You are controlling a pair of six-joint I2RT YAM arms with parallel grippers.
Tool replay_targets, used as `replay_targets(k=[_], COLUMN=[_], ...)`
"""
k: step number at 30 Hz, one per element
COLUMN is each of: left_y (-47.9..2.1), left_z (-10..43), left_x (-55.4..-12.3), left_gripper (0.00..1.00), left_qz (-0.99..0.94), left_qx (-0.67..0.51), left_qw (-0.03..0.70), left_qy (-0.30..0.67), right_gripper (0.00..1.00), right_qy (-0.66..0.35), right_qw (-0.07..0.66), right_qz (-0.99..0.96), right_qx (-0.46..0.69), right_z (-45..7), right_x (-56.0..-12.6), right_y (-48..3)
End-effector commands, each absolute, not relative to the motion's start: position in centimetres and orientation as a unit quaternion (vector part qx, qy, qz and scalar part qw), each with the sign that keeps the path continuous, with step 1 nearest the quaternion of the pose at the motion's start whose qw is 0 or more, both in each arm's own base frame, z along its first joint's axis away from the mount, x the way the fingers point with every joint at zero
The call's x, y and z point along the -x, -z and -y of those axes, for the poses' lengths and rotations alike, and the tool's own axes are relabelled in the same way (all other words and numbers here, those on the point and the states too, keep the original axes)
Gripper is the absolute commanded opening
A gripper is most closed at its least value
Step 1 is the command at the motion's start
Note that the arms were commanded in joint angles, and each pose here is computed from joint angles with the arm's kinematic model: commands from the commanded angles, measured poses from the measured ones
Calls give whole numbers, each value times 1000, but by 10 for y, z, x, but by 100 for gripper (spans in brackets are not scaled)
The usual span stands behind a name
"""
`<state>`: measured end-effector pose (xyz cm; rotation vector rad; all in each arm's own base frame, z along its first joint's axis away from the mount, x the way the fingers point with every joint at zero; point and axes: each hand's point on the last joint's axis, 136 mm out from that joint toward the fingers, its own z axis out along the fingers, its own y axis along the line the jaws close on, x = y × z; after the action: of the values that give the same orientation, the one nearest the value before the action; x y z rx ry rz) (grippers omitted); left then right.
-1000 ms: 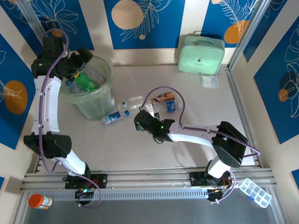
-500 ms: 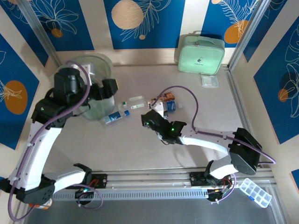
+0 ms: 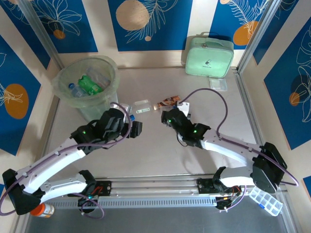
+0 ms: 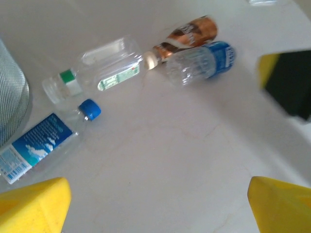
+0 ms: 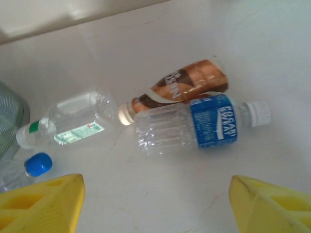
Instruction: Put the plastic bottles in the bin
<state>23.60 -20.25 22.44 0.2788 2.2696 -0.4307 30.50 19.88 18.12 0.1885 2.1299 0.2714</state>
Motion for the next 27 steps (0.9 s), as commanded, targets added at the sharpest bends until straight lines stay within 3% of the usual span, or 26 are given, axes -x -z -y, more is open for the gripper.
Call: replay_targets(k=[1, 7, 12, 17, 27], left_y=[-239, -215, -204, -212, -236], left_z=[211, 224, 218, 208, 186], left_x=[-259, -262, -258, -251, -240], left_gripper=[93, 92, 92, 92, 94], left_qz=[-858, -845, -843, -832, -797], left_qx=[-65, -83, -77, -65, -36], left_qw=[470, 481, 484, 500, 544], left_qy=[197, 218, 222, 234, 260], right_gripper=[79, 80, 88, 81, 82], right_qy=[-159, -203, -236, -240, -272], right_qw=[427, 338, 285, 261, 212], right_qz=[-875, -873, -848, -810, -754], right_qx=[-162, -289, -381, -466, -560], right_z=[-178, -148, -144, -140, -113], right_x=[-301, -309, -323, -337, -373], right_y=[-174, -160, -143, -119, -76])
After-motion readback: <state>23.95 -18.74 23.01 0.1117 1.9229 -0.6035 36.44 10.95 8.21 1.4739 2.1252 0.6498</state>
